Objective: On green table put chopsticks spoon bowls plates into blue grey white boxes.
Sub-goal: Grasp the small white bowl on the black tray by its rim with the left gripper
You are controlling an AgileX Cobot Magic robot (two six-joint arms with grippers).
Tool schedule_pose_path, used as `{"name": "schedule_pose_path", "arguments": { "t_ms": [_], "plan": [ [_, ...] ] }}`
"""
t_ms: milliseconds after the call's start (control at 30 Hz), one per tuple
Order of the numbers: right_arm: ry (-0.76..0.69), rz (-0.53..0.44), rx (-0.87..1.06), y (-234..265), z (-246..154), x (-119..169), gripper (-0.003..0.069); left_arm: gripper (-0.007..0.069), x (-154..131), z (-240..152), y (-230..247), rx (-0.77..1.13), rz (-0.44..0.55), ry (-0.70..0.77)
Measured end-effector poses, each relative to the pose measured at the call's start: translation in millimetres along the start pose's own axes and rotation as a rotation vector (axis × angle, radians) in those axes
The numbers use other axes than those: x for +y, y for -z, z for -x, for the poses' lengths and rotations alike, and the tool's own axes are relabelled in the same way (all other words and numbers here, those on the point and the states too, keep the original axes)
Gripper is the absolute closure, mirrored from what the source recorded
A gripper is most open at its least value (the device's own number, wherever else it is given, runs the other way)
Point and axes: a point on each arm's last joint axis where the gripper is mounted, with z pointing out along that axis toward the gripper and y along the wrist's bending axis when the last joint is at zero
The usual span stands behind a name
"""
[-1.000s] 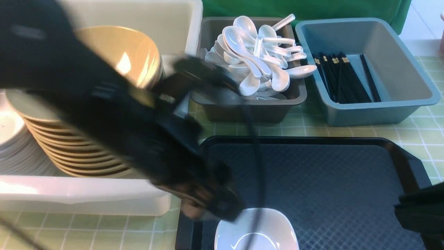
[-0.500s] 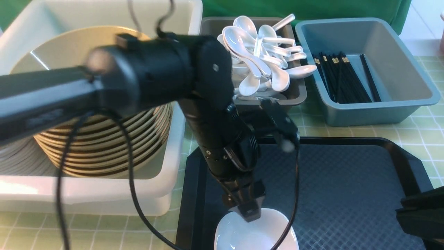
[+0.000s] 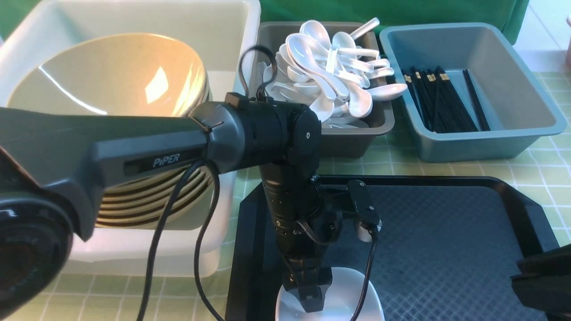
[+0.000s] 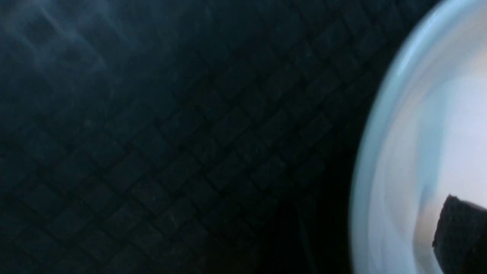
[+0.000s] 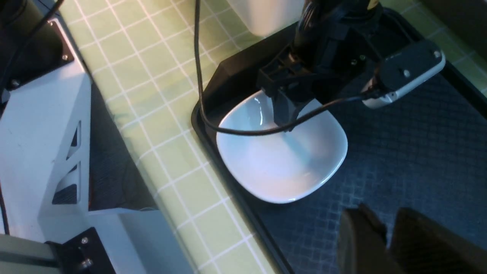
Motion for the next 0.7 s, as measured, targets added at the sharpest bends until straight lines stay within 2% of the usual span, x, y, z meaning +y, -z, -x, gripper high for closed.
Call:
{"name": "schedule_pose_path", "arguments": {
  "t_ms": [233, 367, 533, 700],
  "plan": [
    [0.001, 0.002, 0.006, 0.0, -0.5, 0.2, 0.0515, 0.0354, 0.6, 0.0, -2.3, 0.008, -0.019, 0.003],
    [0.001, 0.002, 0.006, 0.0, -0.6, 0.2, 0.051, 0.0557, -4.0, -1.2, -3.3, 0.022, -0.075, 0.014],
    [-0.002, 0.003, 0.004, 0.0, -0.4, 0.3, 0.0507, 0.061, -14.0, 1.6, 19.3, -0.036, -0.049, 0.026],
    [0.03, 0.006, 0.003, 0.0, -0.3, 0.5, 0.0507, 0.061, -31.1, -1.3, 64.6, -0.136, 0.03, 0.013]
  ]
}}
